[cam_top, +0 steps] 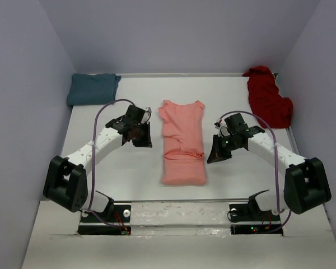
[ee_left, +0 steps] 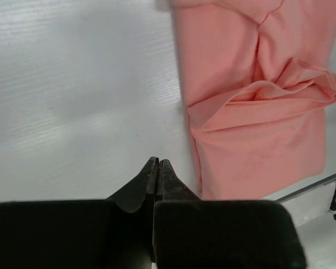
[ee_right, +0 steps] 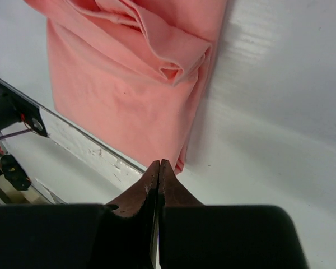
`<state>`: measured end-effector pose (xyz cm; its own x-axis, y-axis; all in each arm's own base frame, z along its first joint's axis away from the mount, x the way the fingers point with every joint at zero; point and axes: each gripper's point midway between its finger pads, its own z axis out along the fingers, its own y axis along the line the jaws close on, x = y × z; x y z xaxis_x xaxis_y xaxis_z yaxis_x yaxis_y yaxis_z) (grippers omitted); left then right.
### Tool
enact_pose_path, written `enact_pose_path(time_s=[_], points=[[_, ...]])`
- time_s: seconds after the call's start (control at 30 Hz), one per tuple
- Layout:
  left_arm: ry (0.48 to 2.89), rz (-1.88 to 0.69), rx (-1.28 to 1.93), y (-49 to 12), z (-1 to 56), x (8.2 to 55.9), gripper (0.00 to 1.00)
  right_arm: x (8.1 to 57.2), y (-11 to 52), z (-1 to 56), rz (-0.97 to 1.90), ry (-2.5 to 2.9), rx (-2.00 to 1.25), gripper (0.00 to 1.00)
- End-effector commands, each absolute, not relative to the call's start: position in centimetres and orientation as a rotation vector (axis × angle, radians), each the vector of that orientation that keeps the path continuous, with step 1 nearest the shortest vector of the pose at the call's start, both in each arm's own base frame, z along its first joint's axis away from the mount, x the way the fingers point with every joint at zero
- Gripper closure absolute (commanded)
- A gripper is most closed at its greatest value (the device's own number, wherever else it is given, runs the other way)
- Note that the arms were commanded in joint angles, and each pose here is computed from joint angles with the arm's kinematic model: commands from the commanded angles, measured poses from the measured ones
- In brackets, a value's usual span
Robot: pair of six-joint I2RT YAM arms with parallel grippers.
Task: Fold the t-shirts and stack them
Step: Fold the tshirt
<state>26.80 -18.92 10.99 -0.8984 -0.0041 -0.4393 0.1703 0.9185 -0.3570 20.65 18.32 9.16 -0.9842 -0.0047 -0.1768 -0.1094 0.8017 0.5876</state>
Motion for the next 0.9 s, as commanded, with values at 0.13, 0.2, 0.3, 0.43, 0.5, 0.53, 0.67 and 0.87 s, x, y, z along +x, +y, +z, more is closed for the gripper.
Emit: enact_pose_path(time_s=[0.13,0.2,0.3,0.43,0.5,0.53,0.67,0.87], points=[[2.758,-0.501,0.173,-20.0,7.1,24.6,1.00,20.0,19.9,8.2,0.926,2.783,-0.110,1.00],[2.758,-0.531,0.159,-20.5,6.9,24.6,1.00,20.2,20.2,7.6,0.920,2.792,-0.117,1.00],[2.766,-0.535,0.160,-20.7,6.5,24.7,1.00,20.9,20.4,7.2,0.912,2.791,-0.117,1.00],[2.760,-0.550,0.168,-21.3,6.7,25.5,1.00,21.8,20.8,6.8,0.917,2.785,-0.112,1.00],[2.750,-0.582,0.171,-22.1,7.1,26.0,1.00,22.2,21.4,6.8,0.929,2.783,-0.128,1.00],[2.749,-0.586,0.170,-22.2,7.2,26.1,1.00,22.3,21.5,6.7,0.929,2.783,-0.128,1.00],[2.727,-0.625,0.177,-23.1,8.3,26.7,1.00,22.3,22.9,7.3,0.970,2.780,-0.176,1.00],[2.713,-0.693,0.200,-24.2,10.0,26.8,1.00,21.6,24.6,7.8,1.007,2.805,-0.233,1.00]])
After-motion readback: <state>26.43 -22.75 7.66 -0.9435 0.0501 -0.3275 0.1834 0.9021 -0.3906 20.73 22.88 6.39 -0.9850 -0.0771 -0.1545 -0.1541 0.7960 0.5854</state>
